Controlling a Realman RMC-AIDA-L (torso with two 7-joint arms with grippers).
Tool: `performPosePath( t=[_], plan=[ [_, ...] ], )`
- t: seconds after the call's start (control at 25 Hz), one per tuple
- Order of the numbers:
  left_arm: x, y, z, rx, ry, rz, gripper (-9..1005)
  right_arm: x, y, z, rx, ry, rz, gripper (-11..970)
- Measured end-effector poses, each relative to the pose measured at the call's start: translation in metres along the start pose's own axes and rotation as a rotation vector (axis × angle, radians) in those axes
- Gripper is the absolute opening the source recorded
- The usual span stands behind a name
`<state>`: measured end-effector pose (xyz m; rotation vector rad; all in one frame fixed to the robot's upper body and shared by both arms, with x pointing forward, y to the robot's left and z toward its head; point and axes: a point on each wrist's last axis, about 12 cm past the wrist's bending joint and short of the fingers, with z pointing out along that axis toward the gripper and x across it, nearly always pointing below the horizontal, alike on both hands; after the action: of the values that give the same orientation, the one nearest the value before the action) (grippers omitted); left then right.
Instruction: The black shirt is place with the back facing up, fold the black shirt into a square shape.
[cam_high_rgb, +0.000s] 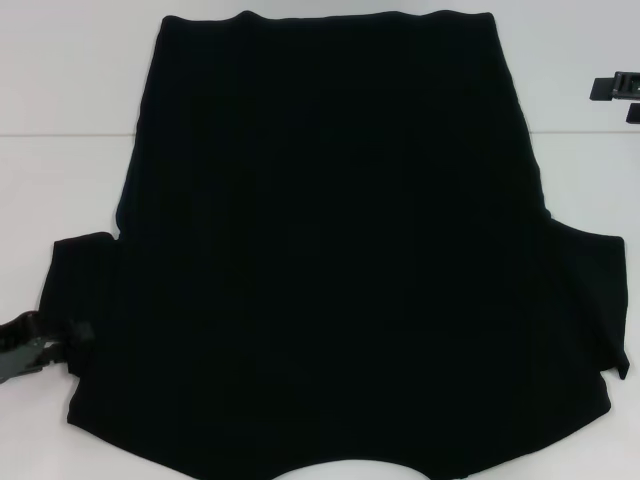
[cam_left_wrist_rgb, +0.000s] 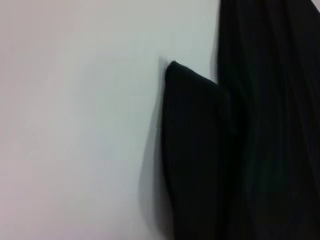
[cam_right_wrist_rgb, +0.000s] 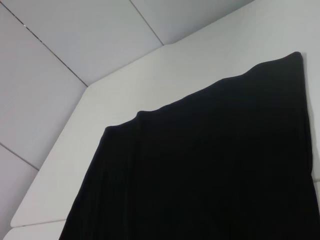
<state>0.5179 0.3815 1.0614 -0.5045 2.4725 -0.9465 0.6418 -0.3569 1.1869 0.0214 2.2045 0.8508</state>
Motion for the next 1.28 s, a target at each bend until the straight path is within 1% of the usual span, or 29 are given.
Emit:
performPosePath(
  t=[0.24, 0.4, 0.64, 0.72, 0.88, 1.12, 1.28],
  plan=[
    [-0.002, 0.004, -0.004, -0.016, -0.043, -0.018, 404, 0.001, -0.001, -0.001, -0.001, -0.001, 0.004, 884],
    [-0.004, 0.004, -0.004, -0.023, -0.039, -0.014, 392, 0.0, -0.001, -0.001, -0.002, -0.005, 0.006, 884],
    [-0.005, 0.003, -0.002, -0.03, -0.04, -0.008, 150, 0.0, -0.001, -0.001, -0.003, -0.004, 0.007, 884],
    [-0.005, 0.003, -0.002, -0.029, -0.039, -0.005, 7, 0.0, -0.001, -0.002, -0.003, -0.006, 0.008, 884],
    [-0.008, 0.003, -0.007, -0.027, -0.052, 0.009, 6, 0.0, -0.001, -0.002, -0.004, -0.009, 0.01, 884],
    [-0.022, 0.015, -0.029, -0.083, -0.168, -0.019, 6, 0.0, -0.002, -0.003, -0.004, -0.011, 0.013, 885],
    [-0.031, 0.019, -0.039, -0.105, -0.229, -0.037, 7, 0.0, -0.001, -0.003, -0.009, -0.01, 0.014, 883]
  ],
)
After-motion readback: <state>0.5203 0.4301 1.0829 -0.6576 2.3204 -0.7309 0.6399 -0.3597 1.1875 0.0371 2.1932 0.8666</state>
